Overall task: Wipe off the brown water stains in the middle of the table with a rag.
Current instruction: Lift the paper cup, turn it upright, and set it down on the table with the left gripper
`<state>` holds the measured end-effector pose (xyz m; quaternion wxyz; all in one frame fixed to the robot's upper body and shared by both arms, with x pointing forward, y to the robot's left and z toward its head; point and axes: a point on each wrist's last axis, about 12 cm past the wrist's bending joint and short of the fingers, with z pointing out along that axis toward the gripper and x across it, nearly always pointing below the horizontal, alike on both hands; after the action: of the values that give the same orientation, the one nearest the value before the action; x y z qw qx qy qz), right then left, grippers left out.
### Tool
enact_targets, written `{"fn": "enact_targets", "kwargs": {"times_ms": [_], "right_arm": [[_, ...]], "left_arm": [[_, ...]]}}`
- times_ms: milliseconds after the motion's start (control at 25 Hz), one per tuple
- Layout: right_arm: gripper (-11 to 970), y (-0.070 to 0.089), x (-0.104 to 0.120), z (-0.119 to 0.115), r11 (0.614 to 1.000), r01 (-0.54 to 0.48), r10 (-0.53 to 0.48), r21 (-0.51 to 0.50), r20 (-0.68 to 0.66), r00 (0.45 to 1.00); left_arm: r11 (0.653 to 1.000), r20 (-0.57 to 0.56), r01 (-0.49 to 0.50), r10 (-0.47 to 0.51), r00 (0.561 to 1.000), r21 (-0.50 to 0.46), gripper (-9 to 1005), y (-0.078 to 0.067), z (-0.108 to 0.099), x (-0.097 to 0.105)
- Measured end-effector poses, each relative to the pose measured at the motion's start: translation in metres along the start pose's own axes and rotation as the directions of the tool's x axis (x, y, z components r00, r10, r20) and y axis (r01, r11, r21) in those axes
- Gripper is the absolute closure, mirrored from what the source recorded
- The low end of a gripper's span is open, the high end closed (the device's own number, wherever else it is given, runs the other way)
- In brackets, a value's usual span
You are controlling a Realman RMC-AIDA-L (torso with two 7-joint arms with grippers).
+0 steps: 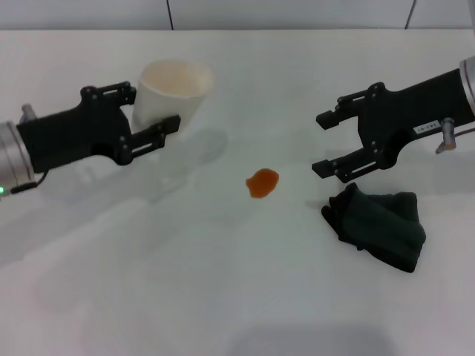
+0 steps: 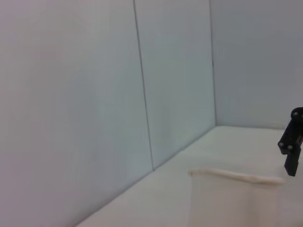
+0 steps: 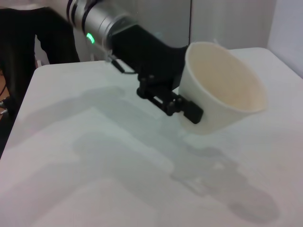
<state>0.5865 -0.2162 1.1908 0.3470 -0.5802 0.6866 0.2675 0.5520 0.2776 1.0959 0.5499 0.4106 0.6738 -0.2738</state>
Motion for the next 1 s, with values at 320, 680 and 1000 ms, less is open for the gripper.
{"fn": "enact_targets", "kwargs": {"times_ms": [320, 680, 1000], "right_arm": [[164, 0.0, -0.004, -0.001, 1.0, -0.008, 0.008, 0.0, -0.001, 1.0], [164, 0.001, -0.003, -0.002, 1.0, -0.014, 0.014, 0.002, 0.001, 1.0], [164, 0.001, -0.001, -0.002, 1.0, -0.013, 0.013, 0.007, 0.002, 1.0]], "left_arm": [[0.991, 0.149, 0.075, -0.057, 0.987, -0.115, 436, -0.018, -0.018, 0.034], [0.954, 0.092, 0.204, -0.187, 0.978, -0.221, 444, -0.024, -0.017, 0.065], [0.957, 0.006, 0.194, -0.197, 0.98, -0.215, 448, -0.033, 0.009, 0.077]]}}
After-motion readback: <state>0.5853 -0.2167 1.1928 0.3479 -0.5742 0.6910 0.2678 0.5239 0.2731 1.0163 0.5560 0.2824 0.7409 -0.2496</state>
